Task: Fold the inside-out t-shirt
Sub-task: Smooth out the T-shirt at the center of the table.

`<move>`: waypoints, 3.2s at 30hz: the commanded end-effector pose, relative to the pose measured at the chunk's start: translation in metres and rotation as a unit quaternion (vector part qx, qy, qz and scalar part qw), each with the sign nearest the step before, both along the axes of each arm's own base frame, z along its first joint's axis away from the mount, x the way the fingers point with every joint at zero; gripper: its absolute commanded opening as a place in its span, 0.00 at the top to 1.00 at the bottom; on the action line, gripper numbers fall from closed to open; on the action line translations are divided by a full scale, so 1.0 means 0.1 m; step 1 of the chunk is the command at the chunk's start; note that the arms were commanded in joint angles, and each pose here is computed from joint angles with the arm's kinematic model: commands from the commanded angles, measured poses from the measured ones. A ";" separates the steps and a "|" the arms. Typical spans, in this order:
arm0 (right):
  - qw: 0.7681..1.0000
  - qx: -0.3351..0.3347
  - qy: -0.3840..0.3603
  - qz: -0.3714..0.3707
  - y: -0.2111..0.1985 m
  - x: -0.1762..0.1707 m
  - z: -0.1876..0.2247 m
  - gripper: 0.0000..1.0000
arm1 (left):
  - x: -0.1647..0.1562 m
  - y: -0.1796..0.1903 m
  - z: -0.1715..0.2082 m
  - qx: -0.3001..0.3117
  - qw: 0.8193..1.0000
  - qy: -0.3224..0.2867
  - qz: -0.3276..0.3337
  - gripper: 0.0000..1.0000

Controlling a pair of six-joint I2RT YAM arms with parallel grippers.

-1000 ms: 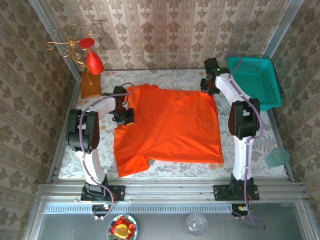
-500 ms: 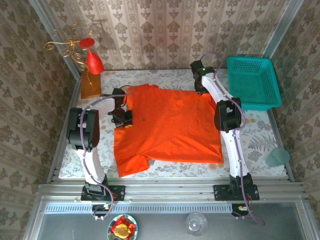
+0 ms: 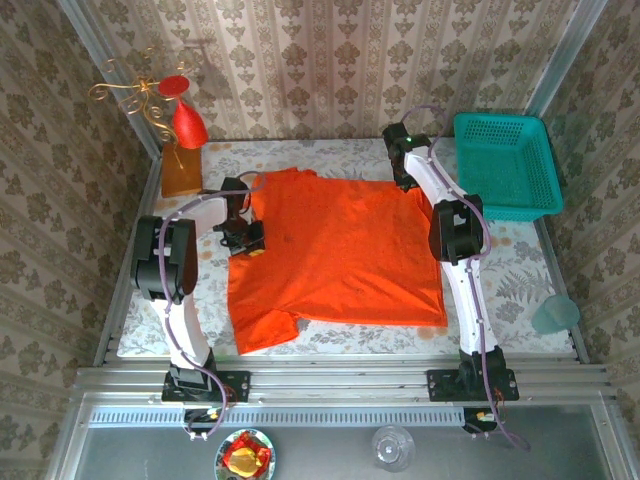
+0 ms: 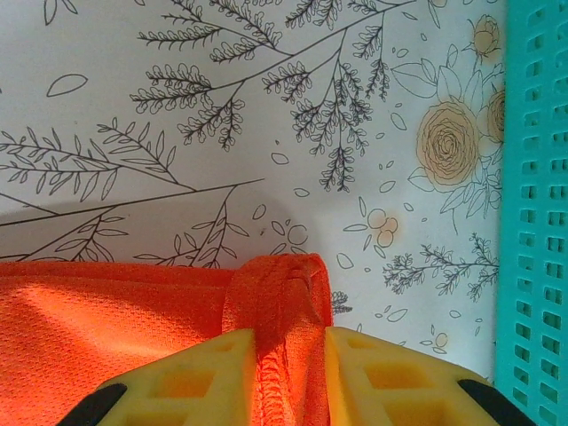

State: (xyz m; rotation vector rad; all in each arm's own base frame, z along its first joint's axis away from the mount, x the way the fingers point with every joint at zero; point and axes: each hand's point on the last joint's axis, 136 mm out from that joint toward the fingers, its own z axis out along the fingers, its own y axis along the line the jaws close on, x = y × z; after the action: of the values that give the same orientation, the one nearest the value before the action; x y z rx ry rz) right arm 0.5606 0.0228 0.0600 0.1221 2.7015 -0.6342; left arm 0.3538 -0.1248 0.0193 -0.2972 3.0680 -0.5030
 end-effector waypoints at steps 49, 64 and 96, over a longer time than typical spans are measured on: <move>0.999 -0.044 0.005 -0.009 -0.27 0.02 0.12 0.79 | -0.31 0.30 -0.29 0.018 0.998 0.054 0.018 0.95; 0.998 0.060 -0.015 -0.028 -0.22 0.02 0.22 1.00 | -0.36 0.35 -0.34 0.015 0.997 0.061 0.034 0.96; 0.958 0.274 -0.072 -0.053 -0.01 0.04 0.61 0.72 | -0.16 0.10 -0.01 -0.014 1.000 0.021 0.017 0.92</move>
State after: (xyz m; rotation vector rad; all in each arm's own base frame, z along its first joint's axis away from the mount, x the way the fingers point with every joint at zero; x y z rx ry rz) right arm 0.5706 0.0017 0.0916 0.4890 2.6852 0.0174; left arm 0.3501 -0.1195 0.0213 -0.3431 3.0164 -0.6422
